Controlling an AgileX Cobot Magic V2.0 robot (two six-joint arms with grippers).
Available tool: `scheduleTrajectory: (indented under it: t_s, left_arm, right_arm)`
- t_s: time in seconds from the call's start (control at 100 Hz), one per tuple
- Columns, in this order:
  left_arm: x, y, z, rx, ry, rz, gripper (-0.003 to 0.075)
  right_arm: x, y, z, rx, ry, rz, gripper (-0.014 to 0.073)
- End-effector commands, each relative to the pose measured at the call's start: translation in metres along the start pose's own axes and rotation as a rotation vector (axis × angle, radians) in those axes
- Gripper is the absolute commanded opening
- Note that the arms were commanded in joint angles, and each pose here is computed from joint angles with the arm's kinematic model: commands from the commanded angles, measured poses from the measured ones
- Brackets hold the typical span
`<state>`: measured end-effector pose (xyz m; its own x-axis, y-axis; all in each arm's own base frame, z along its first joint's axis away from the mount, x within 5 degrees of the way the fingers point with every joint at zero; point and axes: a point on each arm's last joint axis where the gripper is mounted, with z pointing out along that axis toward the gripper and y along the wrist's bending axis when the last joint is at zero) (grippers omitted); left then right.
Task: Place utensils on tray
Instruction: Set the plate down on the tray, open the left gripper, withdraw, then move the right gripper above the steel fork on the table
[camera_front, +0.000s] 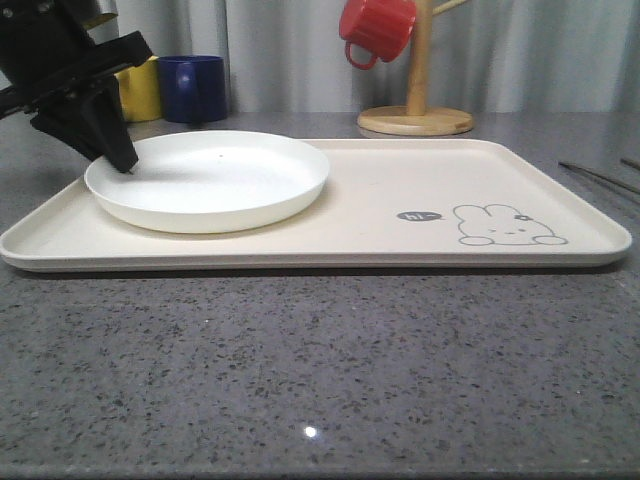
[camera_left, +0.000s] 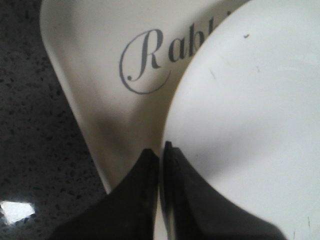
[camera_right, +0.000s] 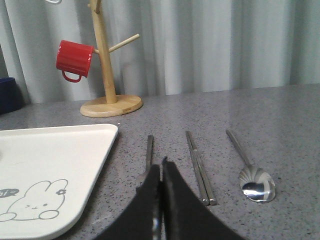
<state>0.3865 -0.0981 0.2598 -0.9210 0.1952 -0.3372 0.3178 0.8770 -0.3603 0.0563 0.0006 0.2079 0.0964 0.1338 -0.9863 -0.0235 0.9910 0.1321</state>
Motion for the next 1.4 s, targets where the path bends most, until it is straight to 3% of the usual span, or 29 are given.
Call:
scheduleTrajectory:
  t_s: [0.0,0.12,0.19,0.5,0.71,0.9,1.08,1.39]
  left_arm:
    - [-0.008,-0.016,-0.024,0.025,-0.092,0.014,0.014]
    - [-0.009,-0.015,-0.024,0.024,-0.095,0.014,0.0274]
    - [-0.01,-0.016,-0.024,0.025,-0.112,0.011,0.0314]
    - [-0.019,-0.033,-0.069,0.024,-0.361,0.023,0.0318]
    - [-0.003,-0.044,-0.112,-0.033,-0.564,0.045,0.0318]
    - [0.039,-0.047,-0.141,-0.116,-0.729,0.048,0.0318]
    - [0.088,-0.031,-0.162,-0.201,-0.851,-0.016,0.0318]
    - [0.179,-0.023,-0.166,-0.304,-0.995,-0.079,0.0316]
  right_arm:
    - [-0.007,0.001,-0.002,-0.011,-0.095,-0.004,-0.0069]
    - [-0.007,0.001,-0.002,-0.011,-0.095,-0.004,-0.0069]
    - [-0.007,0.001,-0.002,-0.011,-0.095,-0.004,-0.0069]
    - [-0.007,0.001,-0.002,-0.011,-0.095,-0.004,-0.0069]
    - [-0.007,0.001,-0.002,-0.011,-0.095,-0.004,-0.0069]
    - [-0.007,0.001,-0.002,-0.011,-0.095,-0.004,-0.0069]
    - [-0.007,0.001,-0.002,-0.011,-0.095,-0.004,-0.0069]
    - [-0.007,0.001,-0.002,-0.011,-0.095,-0.004,-0.0069]
